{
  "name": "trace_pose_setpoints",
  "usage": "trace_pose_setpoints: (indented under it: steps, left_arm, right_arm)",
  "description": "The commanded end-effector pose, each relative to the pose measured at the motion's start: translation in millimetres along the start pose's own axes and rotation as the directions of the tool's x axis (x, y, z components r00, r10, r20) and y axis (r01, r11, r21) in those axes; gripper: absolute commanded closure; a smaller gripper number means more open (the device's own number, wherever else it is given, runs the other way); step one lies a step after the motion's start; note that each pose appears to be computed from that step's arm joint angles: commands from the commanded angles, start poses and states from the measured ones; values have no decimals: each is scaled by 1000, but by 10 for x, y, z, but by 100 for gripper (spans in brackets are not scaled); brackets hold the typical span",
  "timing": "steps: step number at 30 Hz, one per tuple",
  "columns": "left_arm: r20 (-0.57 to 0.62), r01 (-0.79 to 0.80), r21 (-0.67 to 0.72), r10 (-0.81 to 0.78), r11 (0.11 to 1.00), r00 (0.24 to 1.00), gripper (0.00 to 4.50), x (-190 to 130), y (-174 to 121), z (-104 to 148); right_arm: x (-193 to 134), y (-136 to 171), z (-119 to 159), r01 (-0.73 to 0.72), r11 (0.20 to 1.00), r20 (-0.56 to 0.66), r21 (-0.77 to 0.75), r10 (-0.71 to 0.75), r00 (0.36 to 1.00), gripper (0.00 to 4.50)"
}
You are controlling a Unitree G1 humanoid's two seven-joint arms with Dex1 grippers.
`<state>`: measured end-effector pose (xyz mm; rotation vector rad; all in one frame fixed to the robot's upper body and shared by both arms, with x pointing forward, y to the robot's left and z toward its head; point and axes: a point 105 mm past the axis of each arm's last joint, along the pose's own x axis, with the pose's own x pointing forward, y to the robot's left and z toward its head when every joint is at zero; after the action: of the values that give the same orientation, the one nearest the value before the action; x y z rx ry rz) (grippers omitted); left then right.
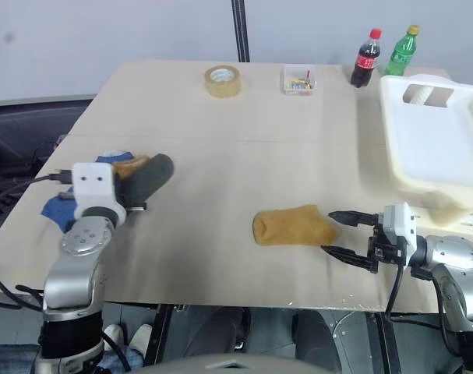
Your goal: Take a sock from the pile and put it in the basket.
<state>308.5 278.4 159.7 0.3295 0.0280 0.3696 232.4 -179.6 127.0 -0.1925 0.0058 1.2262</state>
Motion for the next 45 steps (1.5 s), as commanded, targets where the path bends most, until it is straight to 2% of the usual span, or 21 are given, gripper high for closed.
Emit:
trace_pose_setpoints:
  steps: [1, 5, 11, 16, 18, 20, 21, 23, 26, 29, 36, 45]
  left_arm:
    - [168, -138, 9, 134, 990, 977, 447, -28, 288, 389]
    - [282, -258, 27, 240, 966, 929, 447, -61, 521, 657]
    - [374, -407, 56, 359, 912, 855, 447, -96, 908, 905]
    - [366, -460, 94, 399, 883, 841, 447, -101, 1073, 859]
    - [319, -417, 136, 359, 899, 877, 447, -42, 988, 721]
    - [180, -246, 246, 205, 938, 962, 447, 101, 634, 326]
    - [131, -186, 292, 154, 938, 979, 447, 122, 504, 177]
    - [42, -63, 353, 51, 933, 998, 447, 128, 247, -80]
    - [-32, 11, 329, -1, 944, 999, 447, 86, 58, -273]
    - [-44, 26, 311, -13, 950, 999, 447, 53, 4, -330]
    - [-18, -35, 261, 41, 965, 999, 447, 64, 80, -276]
    - [-21, -37, 203, 42, 978, 999, 447, 87, 52, -269]
  right_arm:
    - [8, 17, 103, -9, 999, 26, -46, 11, 1000, 103]
    - [6, 15, 101, -12, 999, 25, -46, 13, 1000, 103]
    - [-4, 28, 92, -12, 999, 21, -42, 13, 1000, 103]
    - [-17, 26, 89, -8, 999, 17, -42, 9, 1000, 103]
    - [-17, 23, 95, -6, 999, 17, -43, 7, 1000, 103]
    - [-16, 21, 103, -2, 999, 17, -45, 3, 1000, 103]
    - [-16, 21, 105, -1, 999, 17, -45, 2, 1000, 103]
    - [-17, 24, 110, 2, 999, 17, -47, -2, 1000, 103]
    - [-27, 41, 115, 8, 999, 15, -45, -7, 1000, 103]
    - [-39, 54, 107, 13, 999, 10, -45, -13, 1000, 103]
    - [-27, 58, 87, 17, 999, 10, -44, -16, 1000, 103]
    - [-13, 48, 51, 19, 999, 8, -40, -19, 1000, 103]
